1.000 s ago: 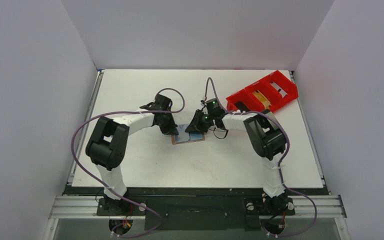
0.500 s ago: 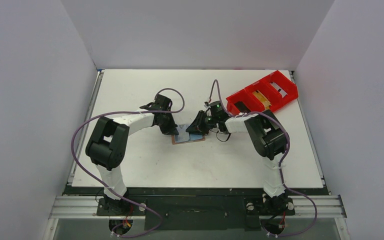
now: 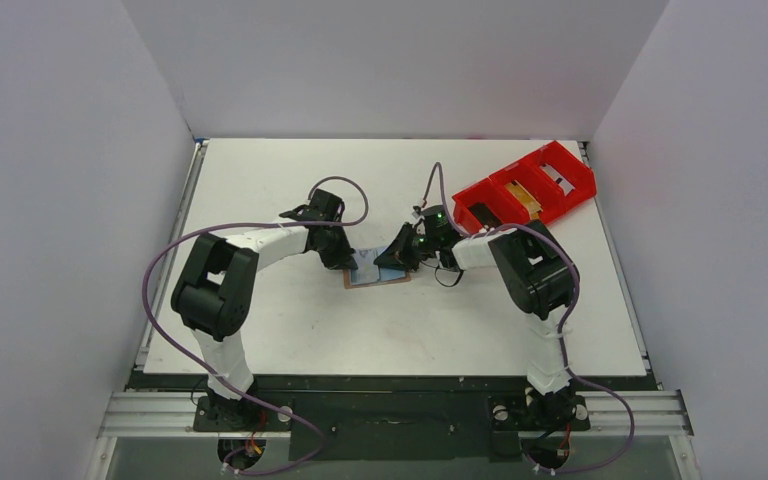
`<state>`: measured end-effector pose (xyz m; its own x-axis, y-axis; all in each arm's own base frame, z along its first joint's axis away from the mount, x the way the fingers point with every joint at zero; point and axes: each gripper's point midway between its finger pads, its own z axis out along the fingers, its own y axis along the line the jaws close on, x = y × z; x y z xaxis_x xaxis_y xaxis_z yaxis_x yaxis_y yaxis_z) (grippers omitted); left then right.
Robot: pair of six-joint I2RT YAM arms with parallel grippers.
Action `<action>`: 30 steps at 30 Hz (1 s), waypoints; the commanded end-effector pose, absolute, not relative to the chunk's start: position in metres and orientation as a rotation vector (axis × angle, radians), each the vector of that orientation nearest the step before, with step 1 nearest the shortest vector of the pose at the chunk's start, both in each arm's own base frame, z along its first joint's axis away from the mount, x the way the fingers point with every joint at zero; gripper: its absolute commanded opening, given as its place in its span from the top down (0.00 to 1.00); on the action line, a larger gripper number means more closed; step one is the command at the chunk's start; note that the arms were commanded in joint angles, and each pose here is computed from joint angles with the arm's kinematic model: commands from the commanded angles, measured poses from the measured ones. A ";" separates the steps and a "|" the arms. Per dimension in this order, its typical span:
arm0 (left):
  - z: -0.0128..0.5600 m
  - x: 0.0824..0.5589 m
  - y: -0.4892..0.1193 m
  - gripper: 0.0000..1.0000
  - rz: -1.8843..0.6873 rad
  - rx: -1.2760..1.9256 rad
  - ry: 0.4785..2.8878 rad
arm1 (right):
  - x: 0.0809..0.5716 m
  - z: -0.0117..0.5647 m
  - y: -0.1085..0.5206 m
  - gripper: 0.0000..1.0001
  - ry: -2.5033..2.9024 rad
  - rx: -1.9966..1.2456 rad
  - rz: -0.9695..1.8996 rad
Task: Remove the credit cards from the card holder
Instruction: Remove the credit card from the card holder.
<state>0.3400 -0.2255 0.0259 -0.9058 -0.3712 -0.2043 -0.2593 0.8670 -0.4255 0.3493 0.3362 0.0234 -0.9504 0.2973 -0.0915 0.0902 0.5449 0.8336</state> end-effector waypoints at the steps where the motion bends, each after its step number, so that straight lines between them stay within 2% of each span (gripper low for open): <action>1: 0.000 0.327 -0.209 1.00 -0.447 -0.517 2.818 | 0.360 0.051 0.337 1.00 2.460 0.281 1.393; 17: -0.008 0.324 -0.188 1.00 -0.382 -0.595 2.819 | 0.371 0.044 0.305 1.00 2.483 0.293 1.245; 30: 0.010 0.336 -0.200 1.00 -0.468 -0.514 2.786 | 0.373 0.051 0.292 1.00 2.488 0.274 1.196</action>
<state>0.3451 -0.2214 0.0249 -0.8880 -0.4166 -0.1946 -0.2955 0.8413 -0.4526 0.3618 0.3009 0.0288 -0.9366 0.3134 -0.1564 0.0705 0.6061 0.7923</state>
